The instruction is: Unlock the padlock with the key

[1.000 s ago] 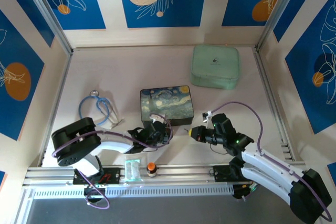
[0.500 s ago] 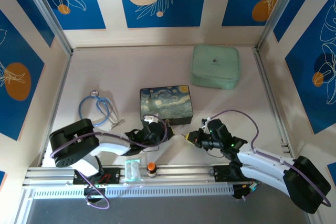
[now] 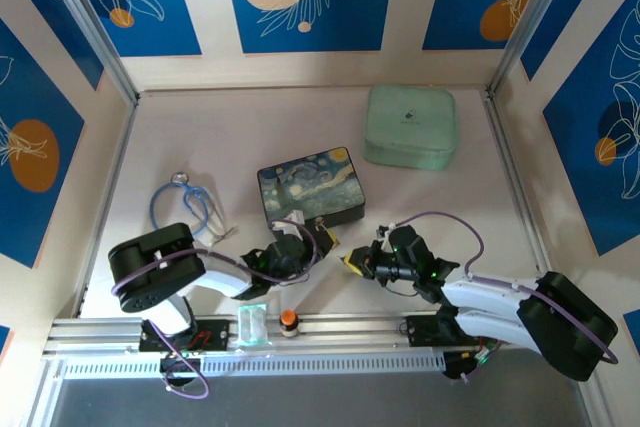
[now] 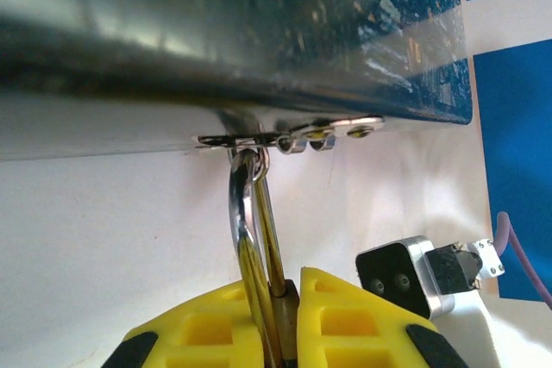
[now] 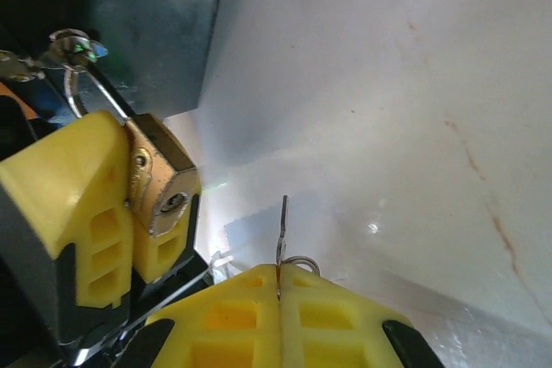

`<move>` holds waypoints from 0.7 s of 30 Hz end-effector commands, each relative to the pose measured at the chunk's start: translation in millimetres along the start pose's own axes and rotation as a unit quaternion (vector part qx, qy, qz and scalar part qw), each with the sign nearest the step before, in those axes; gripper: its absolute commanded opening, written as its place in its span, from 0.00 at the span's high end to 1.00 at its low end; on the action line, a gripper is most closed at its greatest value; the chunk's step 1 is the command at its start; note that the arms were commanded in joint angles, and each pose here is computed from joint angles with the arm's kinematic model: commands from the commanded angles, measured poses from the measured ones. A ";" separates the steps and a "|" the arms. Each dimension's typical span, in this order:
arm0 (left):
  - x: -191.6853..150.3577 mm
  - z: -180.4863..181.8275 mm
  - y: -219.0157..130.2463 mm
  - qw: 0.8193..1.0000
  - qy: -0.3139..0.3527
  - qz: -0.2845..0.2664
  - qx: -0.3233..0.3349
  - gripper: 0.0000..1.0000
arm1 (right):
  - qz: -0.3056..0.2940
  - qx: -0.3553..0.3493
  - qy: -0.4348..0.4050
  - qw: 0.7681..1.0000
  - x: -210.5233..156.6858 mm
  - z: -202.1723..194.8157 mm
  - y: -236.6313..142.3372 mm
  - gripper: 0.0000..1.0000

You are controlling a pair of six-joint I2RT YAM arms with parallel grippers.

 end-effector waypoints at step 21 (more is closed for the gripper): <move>2.8 -7.6 -12.4 0.994 -0.076 0.032 0.069 1.00 | -0.059 0.041 0.061 0.996 -8.2 20.1 3.0 1.00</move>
Point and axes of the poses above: each hand's point on the last joint's axis, 136 mm out from that joint toward the fingers, its own y axis out along the fingers, its own z axis along the line the jaws close on, x = y × z, the point moved 8 cm from there along -y, back along the fingers, and after that the axes turned 4 degrees about y, right-handed, at the moved point
